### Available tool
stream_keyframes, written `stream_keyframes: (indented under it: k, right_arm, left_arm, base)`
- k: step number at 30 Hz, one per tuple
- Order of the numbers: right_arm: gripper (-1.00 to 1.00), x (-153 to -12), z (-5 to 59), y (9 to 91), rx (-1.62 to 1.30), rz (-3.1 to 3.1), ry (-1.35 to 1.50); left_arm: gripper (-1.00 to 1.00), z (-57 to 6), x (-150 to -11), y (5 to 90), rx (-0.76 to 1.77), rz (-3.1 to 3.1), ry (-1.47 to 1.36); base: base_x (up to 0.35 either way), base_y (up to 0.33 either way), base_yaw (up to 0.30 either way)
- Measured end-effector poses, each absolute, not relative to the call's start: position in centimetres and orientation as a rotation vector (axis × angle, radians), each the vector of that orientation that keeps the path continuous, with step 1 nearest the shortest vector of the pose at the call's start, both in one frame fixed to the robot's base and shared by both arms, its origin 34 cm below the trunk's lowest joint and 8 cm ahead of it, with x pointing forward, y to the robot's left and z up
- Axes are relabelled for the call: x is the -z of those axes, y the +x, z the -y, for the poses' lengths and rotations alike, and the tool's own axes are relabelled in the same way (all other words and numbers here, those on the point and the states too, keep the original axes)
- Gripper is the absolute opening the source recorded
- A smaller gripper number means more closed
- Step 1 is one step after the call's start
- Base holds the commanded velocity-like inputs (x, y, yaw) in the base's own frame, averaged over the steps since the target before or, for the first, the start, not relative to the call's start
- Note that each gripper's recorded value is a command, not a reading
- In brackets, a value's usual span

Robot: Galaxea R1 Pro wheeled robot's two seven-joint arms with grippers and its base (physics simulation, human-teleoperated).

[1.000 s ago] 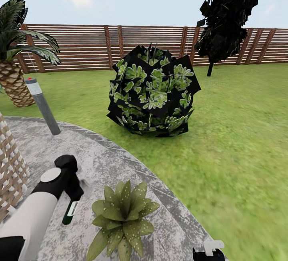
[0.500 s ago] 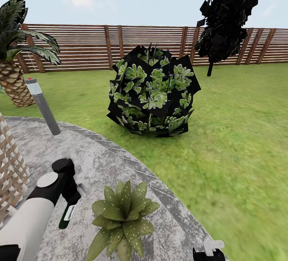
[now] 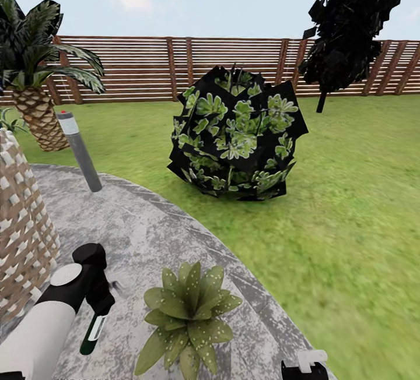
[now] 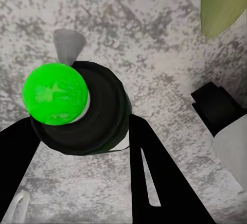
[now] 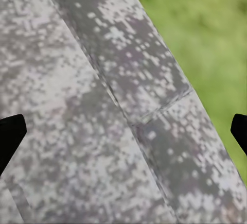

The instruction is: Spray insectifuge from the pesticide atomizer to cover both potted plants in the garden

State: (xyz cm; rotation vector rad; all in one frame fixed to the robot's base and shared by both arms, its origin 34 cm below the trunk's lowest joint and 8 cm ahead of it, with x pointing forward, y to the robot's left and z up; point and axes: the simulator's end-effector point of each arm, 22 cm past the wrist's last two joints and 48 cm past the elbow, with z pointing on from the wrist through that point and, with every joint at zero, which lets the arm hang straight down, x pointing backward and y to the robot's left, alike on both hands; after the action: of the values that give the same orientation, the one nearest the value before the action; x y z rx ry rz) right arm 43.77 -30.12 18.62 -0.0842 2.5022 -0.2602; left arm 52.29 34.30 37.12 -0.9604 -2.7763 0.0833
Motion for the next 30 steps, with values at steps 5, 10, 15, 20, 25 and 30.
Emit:
stream_keyframes:
  k: [5, 10, 15, 20, 25, 30]
  right_arm:
    - [1.0, -18.6, 30.1, 43.8, 0.261, -2.502, -0.084]
    - [1.0, -18.6, 30.1, 43.8, 0.259, -2.502, -0.086]
    - [1.0, -18.6, 30.1, 43.8, 0.261, -2.502, -0.083]
    - [1.0, -18.6, 30.1, 43.8, 0.262, -2.502, -0.084]
    - [1.0, -18.6, 30.1, 43.8, 0.26, -2.502, -0.084]
    - [1.0, -18.7, 30.3, 43.8, 0.263, -2.501, -0.08]
  left_arm:
    - [-1.0, -34.2, -37.1, 52.2, -0.076, 2.769, -0.965]
    - [-1.0, -34.6, -35.8, 50.1, -0.088, 2.733, -0.948]
    - [-1.0, -35.8, -35.5, 49.2, -0.07, 2.723, -0.925]
    - [-1.0, -35.7, -35.5, 49.3, -0.075, 2.725, -0.926]
    - [-1.0, -35.1, -35.5, 49.4, -0.086, 2.728, -0.933]
    - [-1.0, -34.8, -35.6, 49.6, -0.088, 2.732, -0.937]
  base:
    - [0.029, -0.061, 0.009]
    - [0.006, -0.014, 0.0]
    - [0.0, 0.0, 0.129]
    - [0.0, 0.0, 0.265]
    - [0.105, -0.055, 0.15]
    - [0.08, -0.048, 0.012]
